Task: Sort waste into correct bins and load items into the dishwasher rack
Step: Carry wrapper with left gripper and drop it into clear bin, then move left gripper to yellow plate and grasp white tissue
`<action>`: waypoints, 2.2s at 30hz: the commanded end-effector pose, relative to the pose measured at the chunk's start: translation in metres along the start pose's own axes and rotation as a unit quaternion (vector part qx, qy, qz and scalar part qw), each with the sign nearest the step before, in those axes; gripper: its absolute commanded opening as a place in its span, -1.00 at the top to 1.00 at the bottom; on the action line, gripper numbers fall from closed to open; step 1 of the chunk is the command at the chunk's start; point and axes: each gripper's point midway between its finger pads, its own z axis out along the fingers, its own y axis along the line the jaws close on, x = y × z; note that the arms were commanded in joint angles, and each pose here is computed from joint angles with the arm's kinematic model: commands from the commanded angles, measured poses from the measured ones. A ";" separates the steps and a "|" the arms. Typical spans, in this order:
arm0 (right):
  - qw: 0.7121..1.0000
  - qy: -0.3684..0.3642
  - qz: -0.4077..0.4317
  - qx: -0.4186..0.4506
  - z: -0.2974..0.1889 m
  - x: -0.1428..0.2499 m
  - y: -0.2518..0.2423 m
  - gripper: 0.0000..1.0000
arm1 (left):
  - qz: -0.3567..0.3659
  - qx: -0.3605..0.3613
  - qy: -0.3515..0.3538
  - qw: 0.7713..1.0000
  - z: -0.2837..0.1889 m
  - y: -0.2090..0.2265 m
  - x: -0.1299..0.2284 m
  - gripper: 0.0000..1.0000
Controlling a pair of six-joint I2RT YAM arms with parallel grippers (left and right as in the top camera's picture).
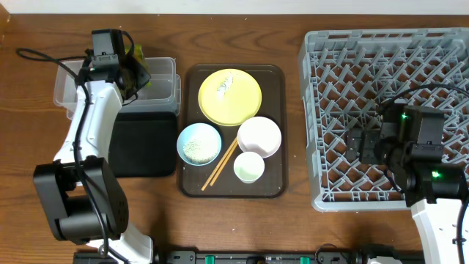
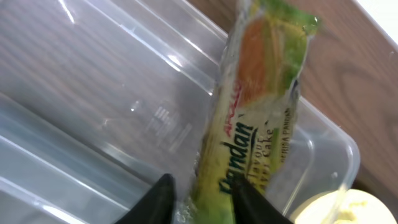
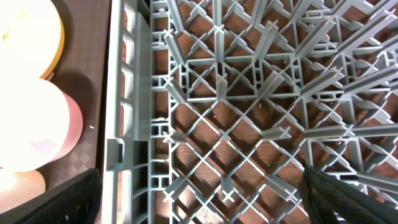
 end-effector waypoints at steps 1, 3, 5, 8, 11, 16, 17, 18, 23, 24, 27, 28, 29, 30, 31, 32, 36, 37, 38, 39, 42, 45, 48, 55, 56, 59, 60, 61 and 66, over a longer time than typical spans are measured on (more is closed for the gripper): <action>1.000 -0.011 0.010 0.000 -0.005 -0.008 -0.002 -0.99 | -0.062 -0.002 0.001 0.998 0.004 0.001 0.001 0.20; 1.000 -0.011 0.010 0.000 -0.005 -0.008 -0.002 -0.99 | -0.062 0.003 0.000 0.998 0.003 -0.001 0.000 -0.07; 1.000 -0.011 0.010 0.000 -0.005 -0.008 -0.002 -0.99 | -0.062 0.008 0.006 0.998 0.003 -0.003 0.002 -0.08; 1.000 -0.011 0.010 0.000 -0.005 -0.008 -0.002 -0.99 | -0.062 0.026 0.020 0.998 0.003 -0.009 0.006 -0.09; 1.000 -0.011 0.010 0.000 -0.005 -0.008 -0.002 -0.99 | -0.052 0.057 0.037 0.996 0.001 -0.024 0.013 -0.09; 1.000 -0.011 0.010 0.000 -0.005 -0.008 -0.002 -0.98 | 0.058 0.119 0.048 0.990 -0.004 -0.062 0.031 -0.18; 1.000 -0.011 0.010 0.000 -0.005 -0.008 -0.002 -0.98 | 0.103 0.126 0.048 0.986 -0.005 -0.070 0.039 -0.19; 1.000 -0.011 0.010 0.000 -0.005 -0.008 -0.002 -0.99 | 0.149 0.133 0.047 0.979 -0.007 -0.079 0.047 -0.20; 1.000 -0.011 0.010 0.000 -0.005 -0.008 -0.002 -0.99 | 0.331 0.157 0.038 0.930 -0.014 -0.112 0.082 -0.28; 1.000 -0.011 0.010 0.000 -0.005 -0.008 -0.002 -0.98 | 0.358 0.162 0.035 0.919 -0.015 -0.118 0.089 -0.29; 1.000 -0.011 0.010 0.000 -0.005 -0.008 -0.002 -0.98 | 0.400 0.173 0.031 0.899 -0.015 -0.132 0.103 -0.37; 1.000 -0.011 0.010 0.000 -0.005 -0.008 -0.002 -0.99 | 0.408 0.172 0.029 0.896 -0.012 -0.135 0.106 -0.38; 1.000 -0.011 0.010 0.000 -0.005 -0.008 -0.002 -0.99 | 0.412 0.171 0.026 0.895 -0.009 -0.138 0.109 -0.38; 1.000 -0.011 0.010 0.000 -0.005 -0.008 -0.002 -0.98 | 0.415 0.174 0.025 0.892 -0.006 -0.142 0.112 -0.38; 1.000 -0.011 0.010 0.000 -0.005 -0.008 -0.002 -0.98 | 0.418 0.178 0.023 0.891 -0.001 -0.146 0.115 -0.38; 1.000 -0.011 0.010 0.000 -0.005 -0.008 -0.002 -0.98 | 0.420 0.181 0.020 0.889 0.003 -0.151 0.117 -0.40; 1.000 -0.010 0.010 0.000 -0.005 -0.008 -0.002 -0.99 | 0.429 0.193 0.012 0.882 0.022 -0.165 0.128 -0.47; 1.000 -0.009 0.010 0.000 -0.005 -0.007 -0.002 -0.98 | 0.430 0.195 0.011 0.881 0.027 -0.168 0.131 -0.48; 1.000 -0.009 0.010 0.000 -0.005 -0.007 -0.002 -0.98 | 0.432 0.197 0.011 0.880 0.032 -0.170 0.134 -0.48; 1.000 -0.008 0.010 0.000 -0.005 -0.006 -0.002 -0.99 | 0.434 0.199 0.012 0.878 0.037 -0.172 0.139 -0.48; 1.000 -0.008 0.010 0.000 -0.005 -0.006 -0.002 -0.99 | 0.442 0.198 0.025 0.875 0.052 -0.173 0.154 -0.48; 1.000 -0.008 0.010 0.000 -0.005 -0.006 -0.002 -0.99 | 0.446 0.190 0.044 0.874 0.068 -0.167 0.168 -0.48; 1.000 -0.007 0.010 0.000 -0.005 -0.006 -0.002 -0.98 | 0.448 0.181 0.063 0.873 0.081 -0.159 0.179 -0.46; 1.000 -0.007 0.010 0.000 -0.005 -0.006 -0.002 -0.98 | 0.449 0.175 0.074 0.873 0.086 -0.154 0.184 0.20; 1.000 -0.007 0.010 0.000 -0.005 -0.006 -0.002 -0.99 | 0.449 0.173 0.075 0.873 0.086 -0.153 0.184 0.23; 1.000 -0.007 0.010 0.000 -0.005 -0.006 -0.002 -0.98 | 0.450 0.162 0.077 0.875 0.087 -0.148 0.184 0.52; 1.000 -0.007 0.010 0.000 -0.005 -0.006 -0.002 -0.99 | 0.450 0.160 0.079 0.875 0.086 -0.147 0.184 0.60; 1.000 -0.007 0.010 0.000 -0.005 -0.006 -0.002 -0.99 | 0.450 0.160 0.080 0.875 0.085 -0.147 0.184 0.63; 1.000 -0.007 0.010 0.000 -0.005 -0.006 -0.002 -0.98 | 0.449 0.162 0.076 0.875 0.068 -0.149 0.177 0.70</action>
